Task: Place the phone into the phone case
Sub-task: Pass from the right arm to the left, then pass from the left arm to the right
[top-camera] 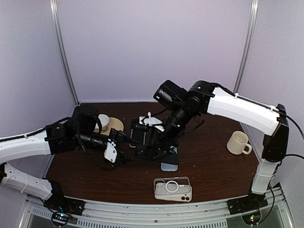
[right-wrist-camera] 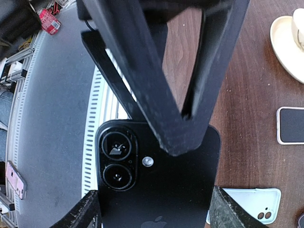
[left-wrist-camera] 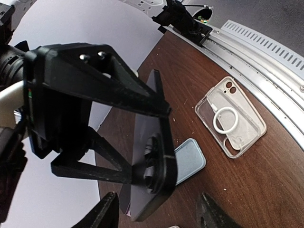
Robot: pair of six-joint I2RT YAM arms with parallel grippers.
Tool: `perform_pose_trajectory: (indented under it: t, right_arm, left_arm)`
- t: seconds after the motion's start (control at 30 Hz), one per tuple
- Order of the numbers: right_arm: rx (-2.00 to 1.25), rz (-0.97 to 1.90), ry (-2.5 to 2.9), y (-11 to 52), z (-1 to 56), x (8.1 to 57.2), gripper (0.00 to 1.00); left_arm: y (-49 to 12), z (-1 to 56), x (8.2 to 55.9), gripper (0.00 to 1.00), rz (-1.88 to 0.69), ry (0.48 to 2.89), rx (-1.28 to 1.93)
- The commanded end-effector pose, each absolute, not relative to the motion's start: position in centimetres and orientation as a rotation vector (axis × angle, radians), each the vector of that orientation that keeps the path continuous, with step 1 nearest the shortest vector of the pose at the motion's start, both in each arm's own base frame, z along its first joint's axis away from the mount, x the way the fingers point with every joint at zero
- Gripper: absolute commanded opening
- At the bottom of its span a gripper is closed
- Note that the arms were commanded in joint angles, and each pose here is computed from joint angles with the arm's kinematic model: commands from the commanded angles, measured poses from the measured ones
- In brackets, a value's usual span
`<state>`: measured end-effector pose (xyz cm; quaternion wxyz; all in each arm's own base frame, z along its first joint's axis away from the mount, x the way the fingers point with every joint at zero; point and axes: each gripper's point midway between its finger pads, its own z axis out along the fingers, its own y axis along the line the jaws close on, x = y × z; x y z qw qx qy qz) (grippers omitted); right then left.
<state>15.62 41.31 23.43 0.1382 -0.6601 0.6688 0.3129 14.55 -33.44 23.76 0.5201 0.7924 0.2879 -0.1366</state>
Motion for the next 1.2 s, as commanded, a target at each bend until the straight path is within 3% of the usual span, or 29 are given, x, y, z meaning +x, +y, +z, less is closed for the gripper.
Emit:
perform_pose_trajectory:
  t: [0.0, 0.33, 0.6, 0.7, 0.93, 1.07, 1.17]
  right_arm:
    - [-1.857, 0.974, 1.783, 41.9, 28.5, 14.7, 0.30]
    - [-1.872, 0.989, 1.768, 42.3, 28.7, 14.3, 0.29]
    - [-1.862, 0.981, 1.770, 42.5, 28.3, 14.6, 0.29]
    - [-1.858, 0.959, 1.784, 42.3, 28.0, 14.8, 0.31]
    - [-1.758, 0.779, 1.799, 40.9, 28.9, 16.7, 0.54]
    - [-1.691, 0.700, 1.819, 40.1, 28.6, 17.7, 0.57]
    - [-1.659, 0.659, 1.852, 40.0, 27.4, 18.4, 0.58]
  left_arm:
    - [-34.5, 25.2, 14.9, 0.59, -0.293, 0.641, 1.865]
    - [-35.1, 26.1, 15.3, 0.41, -0.274, 0.623, 1.814]
    - [-34.8, 26.4, 15.2, 0.00, -0.288, 0.645, 1.802]
    - [-34.5, 26.6, 15.2, 0.00, -0.298, 0.681, 1.790]
    - [-33.8, 26.3, 18.2, 0.00, -0.325, 1.097, 1.704]
    - [-33.4, 25.6, 19.0, 0.00, -0.355, 1.317, 1.690]
    - [-33.7, 26.6, 18.2, 0.00, -0.441, 1.339, 1.661]
